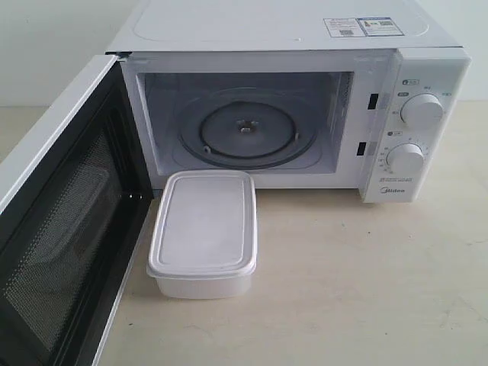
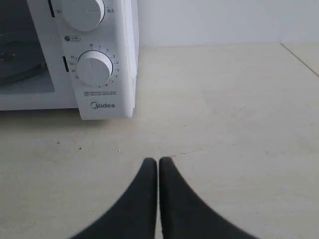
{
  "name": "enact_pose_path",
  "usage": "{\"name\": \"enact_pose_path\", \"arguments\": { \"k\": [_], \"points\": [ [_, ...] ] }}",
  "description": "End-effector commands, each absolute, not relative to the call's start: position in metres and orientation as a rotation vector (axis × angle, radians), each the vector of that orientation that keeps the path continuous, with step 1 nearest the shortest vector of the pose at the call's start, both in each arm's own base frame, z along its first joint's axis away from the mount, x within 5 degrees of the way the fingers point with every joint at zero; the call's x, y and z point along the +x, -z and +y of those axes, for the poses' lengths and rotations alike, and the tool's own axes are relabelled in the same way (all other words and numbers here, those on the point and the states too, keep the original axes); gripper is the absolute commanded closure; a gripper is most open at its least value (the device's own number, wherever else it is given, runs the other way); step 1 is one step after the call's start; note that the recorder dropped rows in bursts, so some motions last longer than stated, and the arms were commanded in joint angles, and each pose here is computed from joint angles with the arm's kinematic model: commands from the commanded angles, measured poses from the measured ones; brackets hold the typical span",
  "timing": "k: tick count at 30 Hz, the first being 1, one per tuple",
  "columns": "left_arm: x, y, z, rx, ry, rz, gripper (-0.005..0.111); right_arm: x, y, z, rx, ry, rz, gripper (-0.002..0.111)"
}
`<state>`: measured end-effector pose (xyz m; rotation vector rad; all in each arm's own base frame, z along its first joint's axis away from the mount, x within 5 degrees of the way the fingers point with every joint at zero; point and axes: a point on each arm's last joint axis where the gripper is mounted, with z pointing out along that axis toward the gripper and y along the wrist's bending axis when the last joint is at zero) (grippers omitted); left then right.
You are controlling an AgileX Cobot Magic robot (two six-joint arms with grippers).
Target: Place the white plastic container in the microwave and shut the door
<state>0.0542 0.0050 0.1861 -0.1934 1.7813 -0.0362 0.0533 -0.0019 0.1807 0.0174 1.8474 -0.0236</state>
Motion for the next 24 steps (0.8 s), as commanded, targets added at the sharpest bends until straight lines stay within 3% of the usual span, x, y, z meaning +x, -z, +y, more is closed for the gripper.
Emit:
{"name": "enact_pose_path", "arguments": {
  "k": [1,16,24],
  "points": [
    [0.0541,-0.1857,0.0049,-0.203,0.044,1.777,0.102,0.0531,-0.1810,-0.0018,0.012,0.026,1.840,0.108],
    [0.0541,-0.1857,0.0049,-0.203,0.044,1.777,0.102,0.0531,-0.1809,-0.0020,-0.044,0.065,1.842,0.108],
    [0.0541,-0.1857,0.0049,-0.203,0.044,1.777,0.102,0.0530,-0.1807,0.0016,0.122,-0.118,1.842,0.108]
  ]
}}
